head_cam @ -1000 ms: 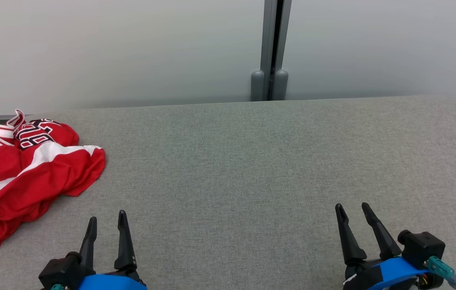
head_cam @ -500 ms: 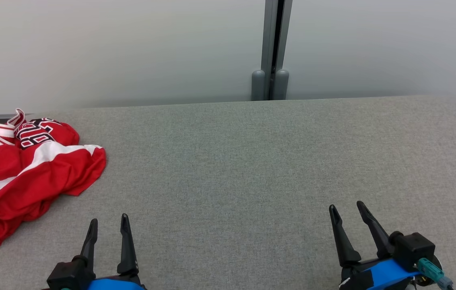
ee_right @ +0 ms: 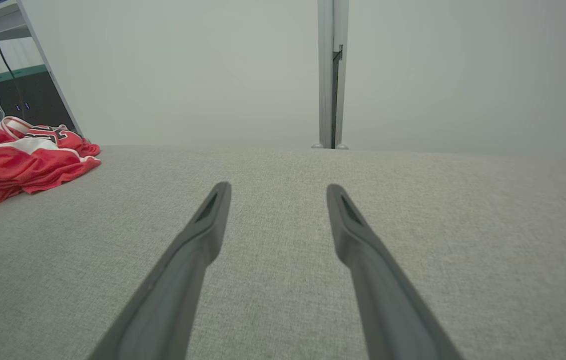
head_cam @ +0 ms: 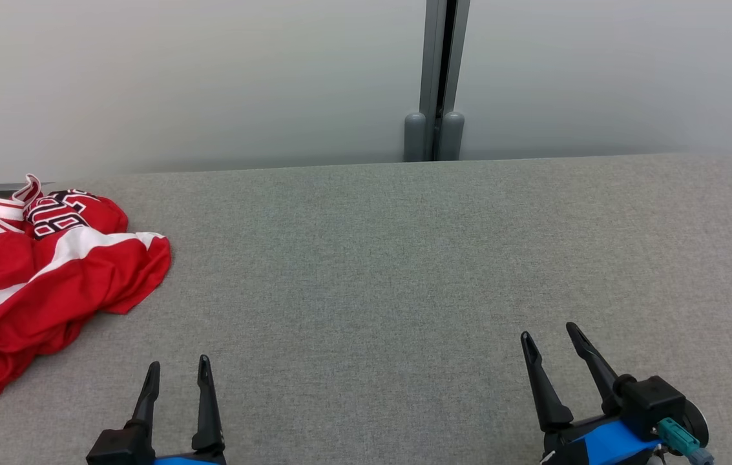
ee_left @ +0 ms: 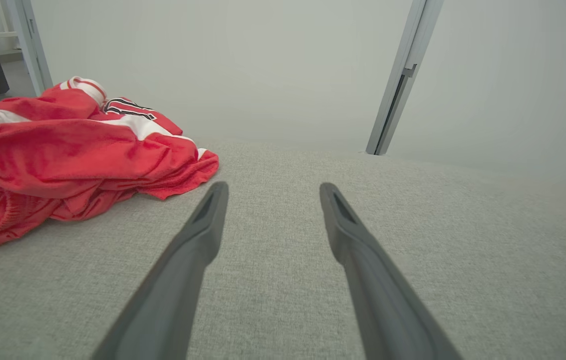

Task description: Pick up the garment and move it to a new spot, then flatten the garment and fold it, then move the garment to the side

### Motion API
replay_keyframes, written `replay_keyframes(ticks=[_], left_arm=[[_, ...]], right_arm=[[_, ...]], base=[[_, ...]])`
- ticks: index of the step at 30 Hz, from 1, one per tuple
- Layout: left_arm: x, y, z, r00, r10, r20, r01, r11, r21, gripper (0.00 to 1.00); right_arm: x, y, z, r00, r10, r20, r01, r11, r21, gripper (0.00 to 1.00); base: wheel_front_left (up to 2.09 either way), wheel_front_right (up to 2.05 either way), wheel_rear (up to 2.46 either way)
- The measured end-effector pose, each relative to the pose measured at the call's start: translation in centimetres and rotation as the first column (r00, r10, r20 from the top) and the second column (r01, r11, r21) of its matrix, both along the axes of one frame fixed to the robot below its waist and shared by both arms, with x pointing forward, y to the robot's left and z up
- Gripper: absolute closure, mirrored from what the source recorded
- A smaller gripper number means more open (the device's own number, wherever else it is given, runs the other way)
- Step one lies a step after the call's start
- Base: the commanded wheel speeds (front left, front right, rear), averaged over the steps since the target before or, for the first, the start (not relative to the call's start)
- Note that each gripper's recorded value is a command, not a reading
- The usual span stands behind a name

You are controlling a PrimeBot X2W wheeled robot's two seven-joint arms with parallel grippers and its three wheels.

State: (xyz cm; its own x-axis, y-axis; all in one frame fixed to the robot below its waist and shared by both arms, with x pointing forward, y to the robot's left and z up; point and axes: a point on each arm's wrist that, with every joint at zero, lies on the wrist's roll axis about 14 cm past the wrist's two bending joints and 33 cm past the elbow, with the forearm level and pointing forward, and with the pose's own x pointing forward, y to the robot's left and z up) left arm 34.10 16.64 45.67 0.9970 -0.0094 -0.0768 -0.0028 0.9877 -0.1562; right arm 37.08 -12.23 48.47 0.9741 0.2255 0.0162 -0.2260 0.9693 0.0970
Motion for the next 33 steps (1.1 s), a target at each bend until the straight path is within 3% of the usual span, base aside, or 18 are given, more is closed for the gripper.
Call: replay_keyframes(ticks=[33], left_arm=[[-0.50, 0.62, -0.41, 1.000, 0.019, -0.013, -0.019, 1.000, -0.008, 0.00]], right_arm=[[0.36, 0.04, 0.16, 1.000, 0.001, 0.005, -0.001, 1.000, 0.004, 0.00]], base=[[0.00, 0.00, 0.00]])
